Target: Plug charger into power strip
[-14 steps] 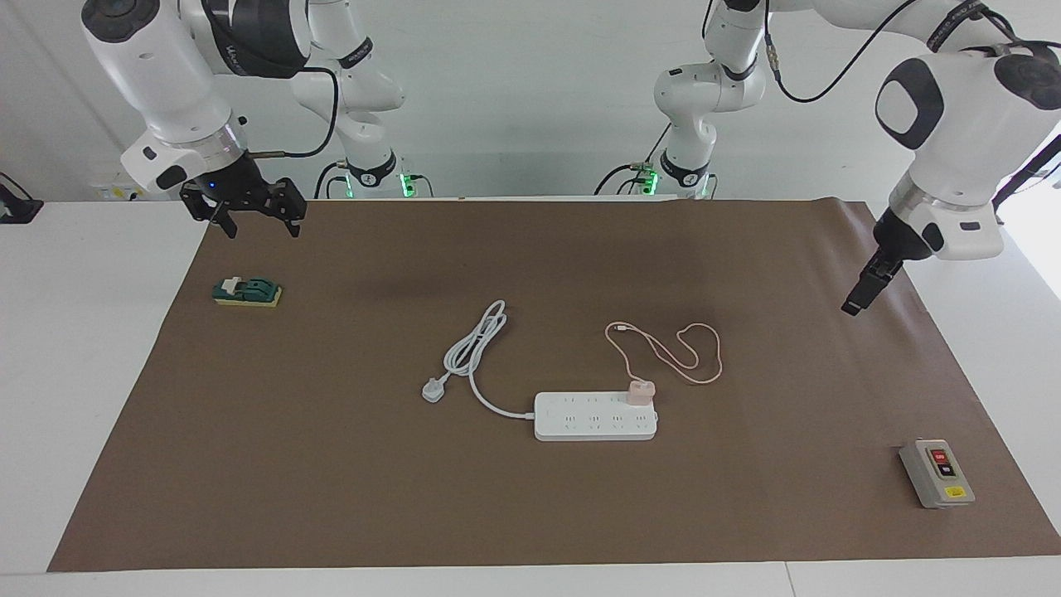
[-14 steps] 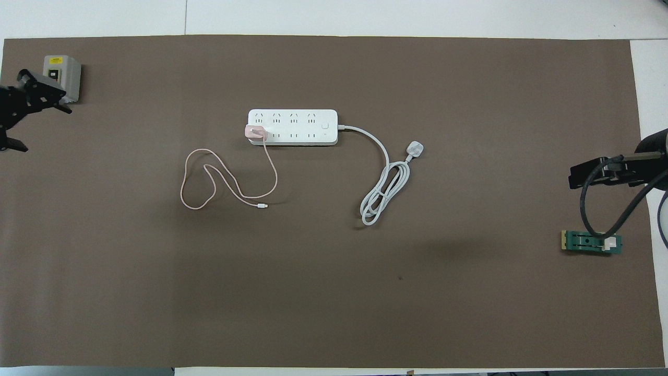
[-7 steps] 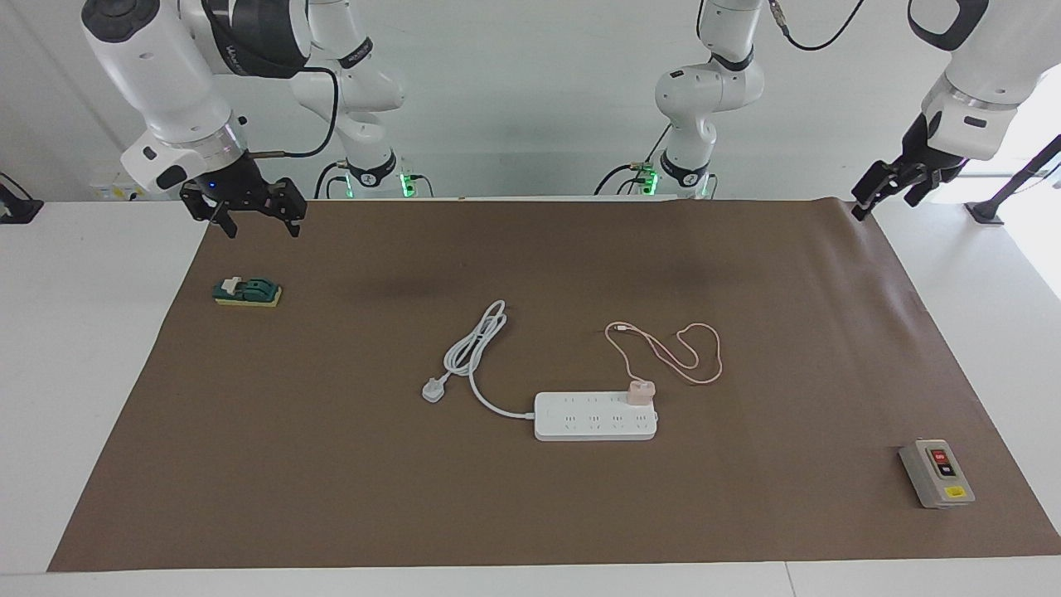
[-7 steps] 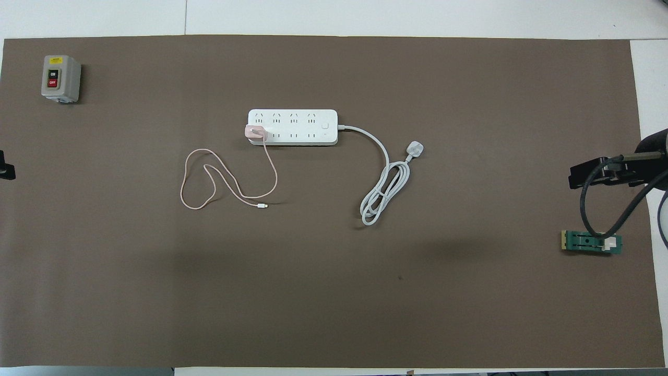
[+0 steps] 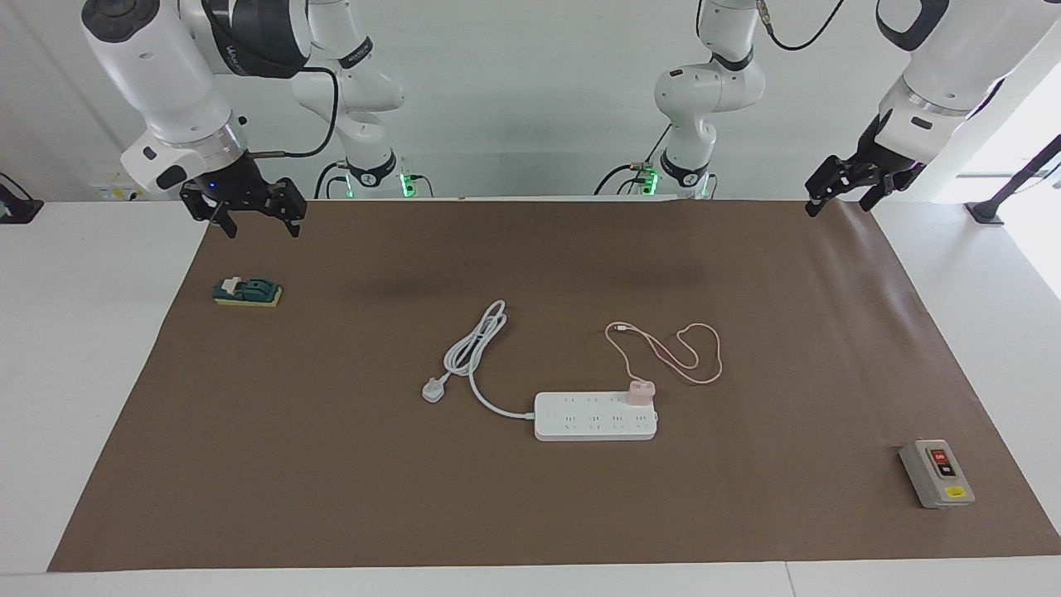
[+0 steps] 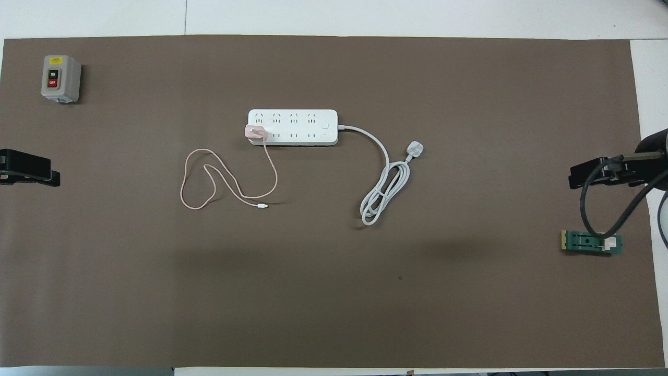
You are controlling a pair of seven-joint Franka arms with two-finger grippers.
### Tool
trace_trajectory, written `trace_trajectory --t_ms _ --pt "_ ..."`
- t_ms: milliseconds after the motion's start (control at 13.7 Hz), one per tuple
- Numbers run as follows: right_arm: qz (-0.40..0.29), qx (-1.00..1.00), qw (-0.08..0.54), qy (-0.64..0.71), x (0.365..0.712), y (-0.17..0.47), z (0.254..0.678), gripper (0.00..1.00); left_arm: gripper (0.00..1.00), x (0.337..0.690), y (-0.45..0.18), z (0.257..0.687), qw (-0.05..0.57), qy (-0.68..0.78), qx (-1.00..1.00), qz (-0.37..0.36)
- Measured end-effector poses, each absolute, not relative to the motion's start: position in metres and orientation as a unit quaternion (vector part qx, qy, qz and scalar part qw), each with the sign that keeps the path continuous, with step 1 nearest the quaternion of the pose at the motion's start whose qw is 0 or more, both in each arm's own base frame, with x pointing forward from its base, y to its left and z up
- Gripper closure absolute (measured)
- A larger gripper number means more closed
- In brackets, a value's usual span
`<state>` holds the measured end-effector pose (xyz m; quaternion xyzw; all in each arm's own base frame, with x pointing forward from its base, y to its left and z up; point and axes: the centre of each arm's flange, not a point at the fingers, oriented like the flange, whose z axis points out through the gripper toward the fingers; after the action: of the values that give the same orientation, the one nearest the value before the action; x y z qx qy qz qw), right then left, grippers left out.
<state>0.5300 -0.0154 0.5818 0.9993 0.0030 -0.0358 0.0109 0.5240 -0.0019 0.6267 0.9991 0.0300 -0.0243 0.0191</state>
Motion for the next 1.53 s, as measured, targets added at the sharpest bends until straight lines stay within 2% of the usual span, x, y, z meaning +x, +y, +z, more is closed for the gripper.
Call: trace_trajectory --t_ms 365,583,1531 --pt "-0.036 0.999 0.011 0.001 0.530 -0.018 0.582 0.00 0.00 0.539 -0.013 0.609 0.020 0.012 0.999 -0.033" --pt "-0.036 0.999 0.010 -0.009 0.529 -0.029 0.582 0.00 0.00 0.540 -0.031 0.609 0.020 -0.003 0.999 -0.028" --pt "-0.036 0.999 0.010 -0.007 0.529 -0.027 0.582 0.00 0.00 0.536 -0.027 0.602 0.005 0.010 0.998 -0.057"
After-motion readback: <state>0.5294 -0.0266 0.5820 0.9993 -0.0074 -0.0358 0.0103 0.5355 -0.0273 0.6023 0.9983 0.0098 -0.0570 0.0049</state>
